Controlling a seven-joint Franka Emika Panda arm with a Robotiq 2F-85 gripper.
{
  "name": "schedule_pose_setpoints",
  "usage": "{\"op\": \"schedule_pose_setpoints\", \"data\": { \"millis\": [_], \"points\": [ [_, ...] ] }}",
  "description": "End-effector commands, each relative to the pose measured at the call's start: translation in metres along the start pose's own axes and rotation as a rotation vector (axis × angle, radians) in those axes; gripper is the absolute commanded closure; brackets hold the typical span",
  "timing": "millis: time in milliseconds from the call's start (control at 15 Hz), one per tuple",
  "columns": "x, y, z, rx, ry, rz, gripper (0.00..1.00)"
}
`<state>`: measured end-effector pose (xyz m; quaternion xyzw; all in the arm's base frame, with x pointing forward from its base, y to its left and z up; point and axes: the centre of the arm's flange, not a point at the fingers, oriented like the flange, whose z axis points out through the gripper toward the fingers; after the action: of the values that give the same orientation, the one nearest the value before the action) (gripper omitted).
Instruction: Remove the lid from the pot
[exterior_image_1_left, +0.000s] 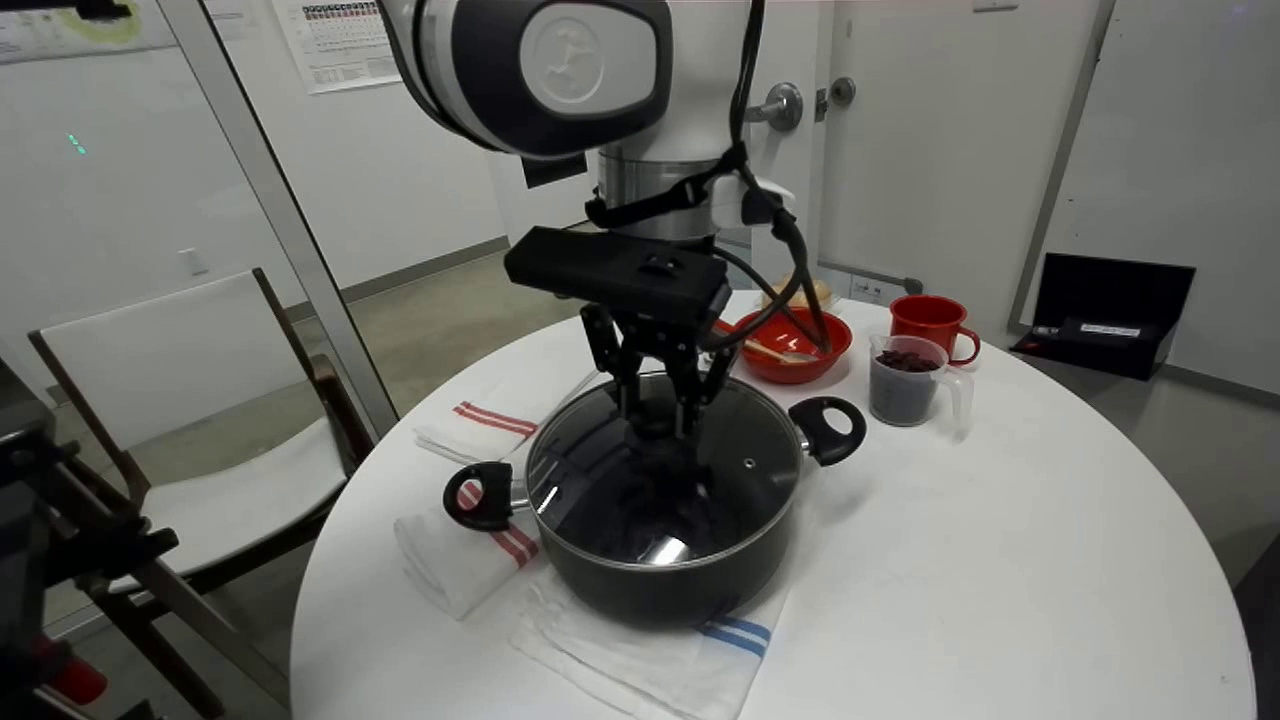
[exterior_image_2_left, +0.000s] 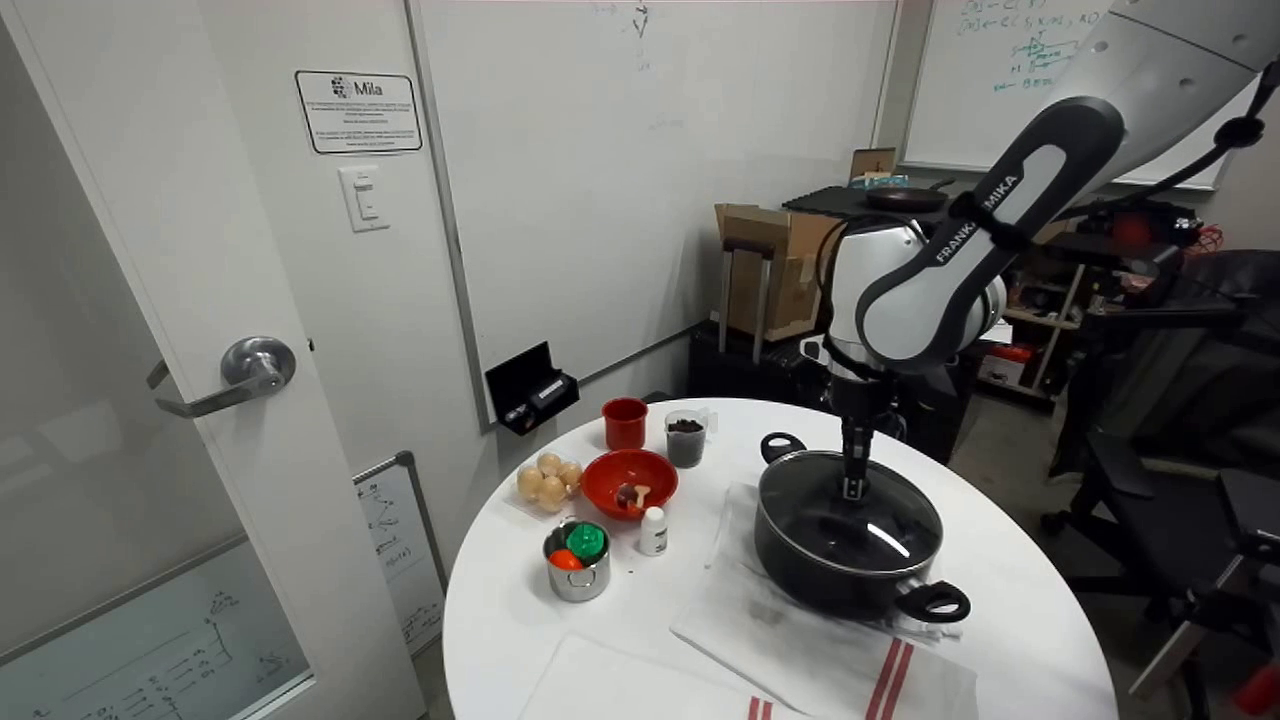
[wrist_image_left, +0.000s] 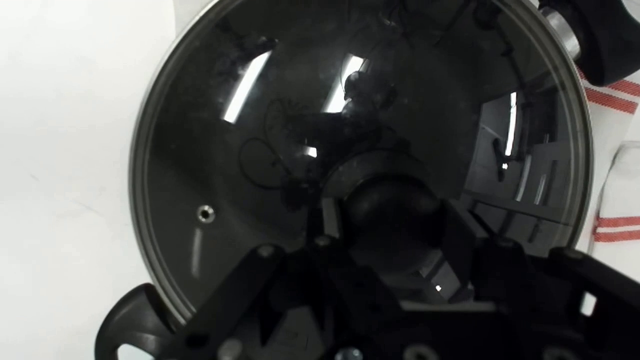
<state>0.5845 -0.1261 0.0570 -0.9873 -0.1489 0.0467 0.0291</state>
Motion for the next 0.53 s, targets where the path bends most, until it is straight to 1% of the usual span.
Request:
{"op": "schedule_pose_setpoints", "data": {
  "millis": [0,267,467],
  "points": [
    [-0.020,-0.003,-0.033,-0.065,0.023,0.015,0.75],
    [-0.023,0.000,-0.060,-0.112,0.052,-0.010,0.75],
    [-0.015,0.000,-0.083,-0.145,0.065,-0.055,0.75]
  ]
}}
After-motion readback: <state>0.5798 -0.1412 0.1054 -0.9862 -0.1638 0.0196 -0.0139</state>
